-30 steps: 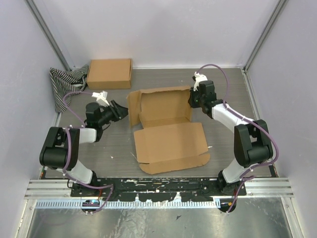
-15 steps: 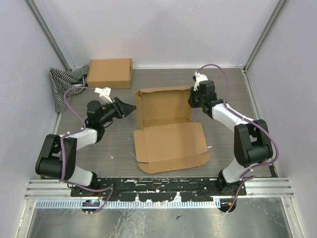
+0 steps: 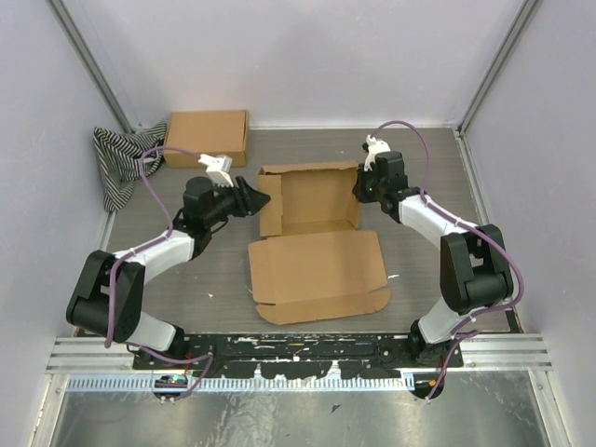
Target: Fold the paper box
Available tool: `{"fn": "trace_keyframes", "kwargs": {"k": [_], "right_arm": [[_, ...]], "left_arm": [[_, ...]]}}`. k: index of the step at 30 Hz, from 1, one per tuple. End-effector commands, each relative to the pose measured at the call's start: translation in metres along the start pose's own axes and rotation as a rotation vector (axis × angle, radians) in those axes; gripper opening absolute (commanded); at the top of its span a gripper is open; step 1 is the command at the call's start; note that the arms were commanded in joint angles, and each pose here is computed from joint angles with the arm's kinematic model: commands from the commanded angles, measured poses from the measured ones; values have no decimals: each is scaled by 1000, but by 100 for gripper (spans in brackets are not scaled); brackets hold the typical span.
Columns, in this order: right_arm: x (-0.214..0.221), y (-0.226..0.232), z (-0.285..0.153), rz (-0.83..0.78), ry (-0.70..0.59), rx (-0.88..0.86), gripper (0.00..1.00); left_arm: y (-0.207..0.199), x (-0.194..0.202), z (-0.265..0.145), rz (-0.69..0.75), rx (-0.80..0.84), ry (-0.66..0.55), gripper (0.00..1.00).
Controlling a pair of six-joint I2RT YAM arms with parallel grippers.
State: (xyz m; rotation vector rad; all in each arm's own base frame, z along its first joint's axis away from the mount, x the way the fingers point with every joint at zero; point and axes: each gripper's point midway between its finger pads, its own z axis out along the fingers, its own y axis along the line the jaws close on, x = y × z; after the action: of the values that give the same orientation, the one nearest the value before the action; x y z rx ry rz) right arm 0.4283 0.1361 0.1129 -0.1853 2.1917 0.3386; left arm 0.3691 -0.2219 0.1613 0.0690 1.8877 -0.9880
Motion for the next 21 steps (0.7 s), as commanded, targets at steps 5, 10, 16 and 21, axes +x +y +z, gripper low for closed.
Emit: {"fn": "trace_keyframes", "kwargs": {"k": [5, 10, 16, 21], "right_arm": [[1, 20, -8, 28, -15, -69, 2], [4, 31, -9, 17, -11, -76, 2], [0, 36, -14, 35, -21, -45, 2], [-2, 28, -18, 111, 12, 55, 1]], "left_arm": [[15, -2, 12, 190, -237, 41, 50], [29, -3, 13, 223, -376, 51, 48], [53, -8, 8, 290, -635, 89, 41], [65, -1, -3, 424, -844, 184, 16]]}}
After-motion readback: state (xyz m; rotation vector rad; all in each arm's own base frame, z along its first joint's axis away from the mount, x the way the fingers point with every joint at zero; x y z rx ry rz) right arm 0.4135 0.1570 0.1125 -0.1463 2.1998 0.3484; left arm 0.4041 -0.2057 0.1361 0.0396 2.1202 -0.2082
